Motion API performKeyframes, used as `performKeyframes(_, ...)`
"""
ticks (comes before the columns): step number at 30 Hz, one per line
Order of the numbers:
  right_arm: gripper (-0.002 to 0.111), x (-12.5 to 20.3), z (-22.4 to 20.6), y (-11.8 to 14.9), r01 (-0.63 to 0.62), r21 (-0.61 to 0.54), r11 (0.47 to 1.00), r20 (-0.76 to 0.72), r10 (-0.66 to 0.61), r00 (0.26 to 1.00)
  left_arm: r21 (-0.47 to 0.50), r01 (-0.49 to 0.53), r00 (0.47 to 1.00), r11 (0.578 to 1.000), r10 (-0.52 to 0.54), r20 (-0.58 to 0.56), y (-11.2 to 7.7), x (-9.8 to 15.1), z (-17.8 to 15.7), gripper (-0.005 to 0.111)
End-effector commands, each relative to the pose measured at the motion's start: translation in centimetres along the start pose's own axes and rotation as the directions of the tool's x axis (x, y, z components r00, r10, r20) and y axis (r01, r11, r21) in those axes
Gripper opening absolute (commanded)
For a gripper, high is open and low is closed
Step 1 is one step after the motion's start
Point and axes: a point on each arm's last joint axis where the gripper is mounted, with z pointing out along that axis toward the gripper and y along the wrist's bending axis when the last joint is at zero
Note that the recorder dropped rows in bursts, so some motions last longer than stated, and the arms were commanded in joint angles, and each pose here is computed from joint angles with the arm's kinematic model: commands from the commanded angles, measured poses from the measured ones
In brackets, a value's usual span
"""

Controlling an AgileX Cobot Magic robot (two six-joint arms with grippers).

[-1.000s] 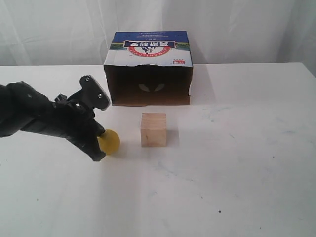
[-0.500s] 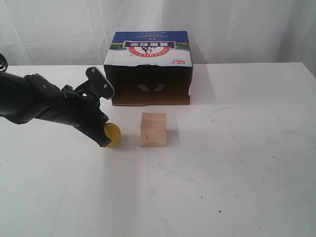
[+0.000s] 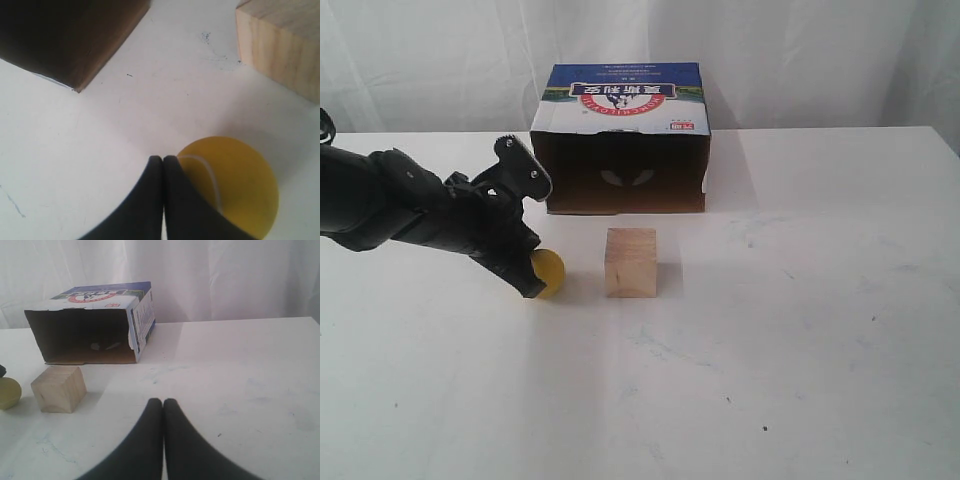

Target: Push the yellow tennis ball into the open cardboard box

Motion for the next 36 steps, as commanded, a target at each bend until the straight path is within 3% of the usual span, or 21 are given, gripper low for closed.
performKeyframes(1,0.000,-0.2,-0.1,0.0,0.012,0.004,1.000,0.014,-0.012,1.000,0.174,-0.015,0.998,0.985,0.025,-0.059,-2.7,1.0,0.5,0.000)
performKeyframes(20,0.000,-0.2,-0.1,0.0,0.012,0.004,1.000,0.013,-0.012,1.000,0.017,-0.110,0.992,0.994,0.108,0.057,-0.8,-1.4,-3.0,0.000)
performKeyframes(31,0.000,-0.2,-0.1,0.0,0.012,0.004,1.000,0.013,-0.012,1.000,-0.019,-0.156,0.984,0.988,0.157,0.080,-0.4,-1.9,-3.9,0.000)
performKeyframes(36,0.000,-0.2,-0.1,0.0,0.012,0.004,1.000,0.016,-0.012,1.000,-0.041,-0.164,0.983,0.986,0.166,0.073,-0.2,-0.8,-5.7,0.000)
